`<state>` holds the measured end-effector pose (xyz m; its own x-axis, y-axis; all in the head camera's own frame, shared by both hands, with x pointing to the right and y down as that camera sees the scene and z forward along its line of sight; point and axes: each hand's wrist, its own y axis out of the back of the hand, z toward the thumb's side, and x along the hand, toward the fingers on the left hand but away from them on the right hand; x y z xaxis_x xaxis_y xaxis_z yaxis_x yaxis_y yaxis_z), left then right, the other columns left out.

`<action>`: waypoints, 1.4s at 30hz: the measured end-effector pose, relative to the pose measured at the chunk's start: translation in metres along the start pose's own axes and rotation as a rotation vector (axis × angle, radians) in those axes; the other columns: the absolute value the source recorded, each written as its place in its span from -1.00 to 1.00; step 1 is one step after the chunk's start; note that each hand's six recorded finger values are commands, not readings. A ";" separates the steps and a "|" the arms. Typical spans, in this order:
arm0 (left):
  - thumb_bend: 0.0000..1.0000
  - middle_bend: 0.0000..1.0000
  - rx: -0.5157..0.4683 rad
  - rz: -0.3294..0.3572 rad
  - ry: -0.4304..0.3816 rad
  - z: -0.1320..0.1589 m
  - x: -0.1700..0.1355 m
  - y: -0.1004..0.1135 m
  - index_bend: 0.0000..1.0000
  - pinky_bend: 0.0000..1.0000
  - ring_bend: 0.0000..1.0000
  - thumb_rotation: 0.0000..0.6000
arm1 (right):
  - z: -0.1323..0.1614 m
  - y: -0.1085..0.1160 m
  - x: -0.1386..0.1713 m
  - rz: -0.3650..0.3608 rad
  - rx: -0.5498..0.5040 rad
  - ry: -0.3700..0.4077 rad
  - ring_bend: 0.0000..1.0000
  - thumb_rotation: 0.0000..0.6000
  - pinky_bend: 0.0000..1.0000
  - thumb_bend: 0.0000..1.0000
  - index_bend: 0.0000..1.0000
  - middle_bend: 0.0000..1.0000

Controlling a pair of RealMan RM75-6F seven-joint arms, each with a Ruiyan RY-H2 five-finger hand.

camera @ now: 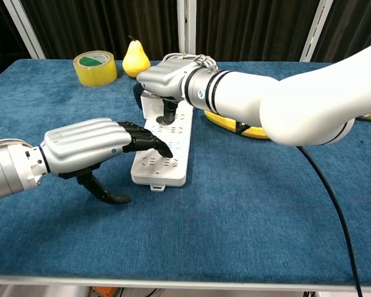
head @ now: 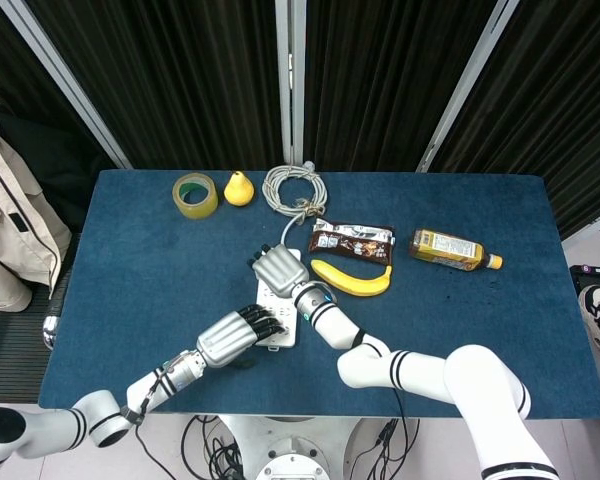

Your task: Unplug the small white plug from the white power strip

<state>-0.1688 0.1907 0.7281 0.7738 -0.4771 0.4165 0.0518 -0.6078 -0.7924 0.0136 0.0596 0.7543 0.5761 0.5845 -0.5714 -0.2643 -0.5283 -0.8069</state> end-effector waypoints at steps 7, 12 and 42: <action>-0.61 -0.54 -0.016 -0.007 0.009 -0.002 0.001 -0.002 -0.59 -0.64 -0.69 1.00 | -0.002 -0.003 -0.001 -0.013 -0.007 0.000 -0.30 1.00 0.19 -0.30 0.02 -0.18; -0.61 -0.54 -0.029 -0.010 0.014 -0.003 0.002 -0.003 -0.59 -0.64 -0.69 1.00 | -0.003 -0.003 -0.002 -0.022 -0.009 0.002 -0.24 1.00 0.31 -0.26 0.12 -0.11; -0.62 -0.54 -0.076 -0.027 0.021 -0.004 0.005 -0.003 -0.59 -0.64 -0.69 1.00 | -0.007 0.005 0.003 -0.081 -0.008 0.022 0.12 1.00 0.75 -0.05 0.58 0.24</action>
<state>-0.1678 0.1878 0.7347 0.7596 -0.4724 0.4471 0.0235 -0.6670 -0.7447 0.0196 0.0544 0.7494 0.6121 0.6120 -0.5009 -0.2098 -0.4850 -0.8490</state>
